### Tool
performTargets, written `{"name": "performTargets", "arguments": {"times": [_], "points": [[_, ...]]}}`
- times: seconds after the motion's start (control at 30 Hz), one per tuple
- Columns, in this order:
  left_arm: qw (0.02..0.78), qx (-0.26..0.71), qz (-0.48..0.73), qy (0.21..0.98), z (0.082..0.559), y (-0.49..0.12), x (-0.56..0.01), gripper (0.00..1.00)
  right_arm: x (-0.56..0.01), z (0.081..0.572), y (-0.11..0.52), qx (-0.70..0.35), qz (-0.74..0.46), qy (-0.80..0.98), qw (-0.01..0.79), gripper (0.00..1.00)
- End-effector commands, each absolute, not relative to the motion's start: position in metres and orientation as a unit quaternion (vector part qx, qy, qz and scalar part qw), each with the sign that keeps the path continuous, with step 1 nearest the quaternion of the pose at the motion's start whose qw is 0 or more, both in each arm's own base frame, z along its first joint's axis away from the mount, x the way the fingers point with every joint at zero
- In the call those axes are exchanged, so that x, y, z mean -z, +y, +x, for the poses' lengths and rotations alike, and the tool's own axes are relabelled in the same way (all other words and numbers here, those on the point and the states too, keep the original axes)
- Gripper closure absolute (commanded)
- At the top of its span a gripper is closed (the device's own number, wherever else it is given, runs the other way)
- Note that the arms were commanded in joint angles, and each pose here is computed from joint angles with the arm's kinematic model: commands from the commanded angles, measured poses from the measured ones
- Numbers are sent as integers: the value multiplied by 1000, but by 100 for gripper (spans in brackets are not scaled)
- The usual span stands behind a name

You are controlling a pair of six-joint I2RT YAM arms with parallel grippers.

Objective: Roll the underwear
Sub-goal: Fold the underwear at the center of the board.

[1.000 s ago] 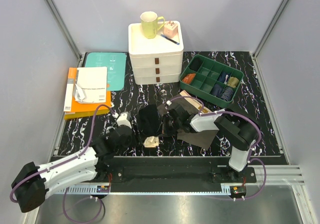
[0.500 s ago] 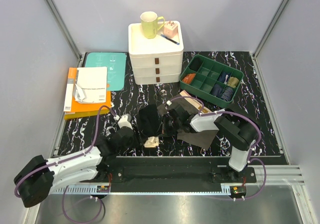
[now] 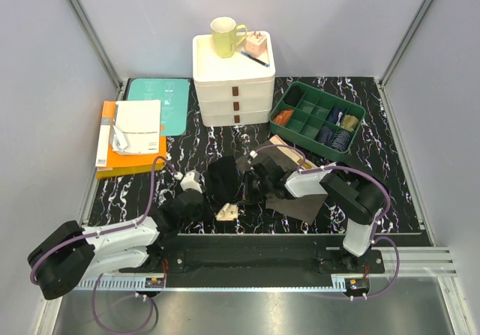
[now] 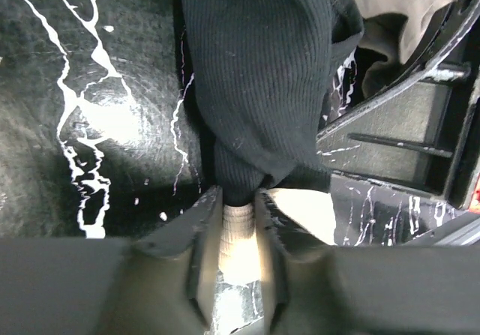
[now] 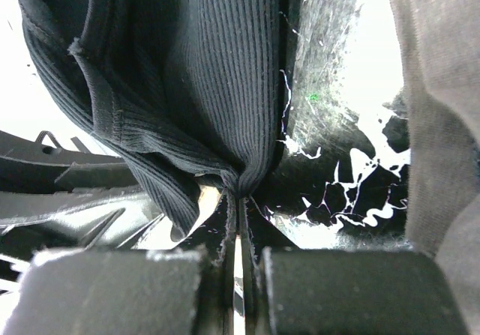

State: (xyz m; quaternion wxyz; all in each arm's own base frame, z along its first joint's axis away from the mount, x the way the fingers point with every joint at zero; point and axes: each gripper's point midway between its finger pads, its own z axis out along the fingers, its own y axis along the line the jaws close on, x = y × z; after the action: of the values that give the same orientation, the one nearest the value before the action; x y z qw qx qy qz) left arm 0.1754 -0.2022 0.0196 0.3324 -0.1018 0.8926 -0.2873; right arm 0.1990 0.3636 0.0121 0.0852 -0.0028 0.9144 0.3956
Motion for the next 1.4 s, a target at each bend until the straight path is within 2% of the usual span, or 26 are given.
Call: {"name": "performTargets", "arguments": {"times": [0.0,0.03,0.1,0.13,0.17,0.23,0.27,0.4,0.6,0.83,1.37], "points": [[327,290,-96,894,174,-205,-14,88,39,178,325,-299,13,953,54,100],[327,287,-97,895,175,-205,-14,92,38,178,324,-298,14,953,53,97],[325,271,-95,901,176,-202,-12,100,29,181,322,-295,13,953,63,83],[324,265,-93,904,176,-200,-11,100,24,183,321,-295,15,953,68,79],[320,256,-90,908,174,-198,-8,100,14,189,321,-300,13,950,82,69],[320,248,-84,911,174,-196,-8,100,4,193,315,-290,16,953,89,60],[320,246,-80,911,174,-196,-9,100,-9,199,316,-296,8,949,107,51],[318,237,-65,916,172,-194,-9,100,-45,216,327,-312,-16,938,148,39],[314,236,-59,918,171,-196,-8,100,-74,243,350,-332,-66,920,196,30],[310,234,-56,920,171,-197,-7,100,-75,261,371,-336,-107,913,208,24],[305,230,-54,923,171,-197,-5,100,-70,263,393,-355,-147,901,202,24]]}}
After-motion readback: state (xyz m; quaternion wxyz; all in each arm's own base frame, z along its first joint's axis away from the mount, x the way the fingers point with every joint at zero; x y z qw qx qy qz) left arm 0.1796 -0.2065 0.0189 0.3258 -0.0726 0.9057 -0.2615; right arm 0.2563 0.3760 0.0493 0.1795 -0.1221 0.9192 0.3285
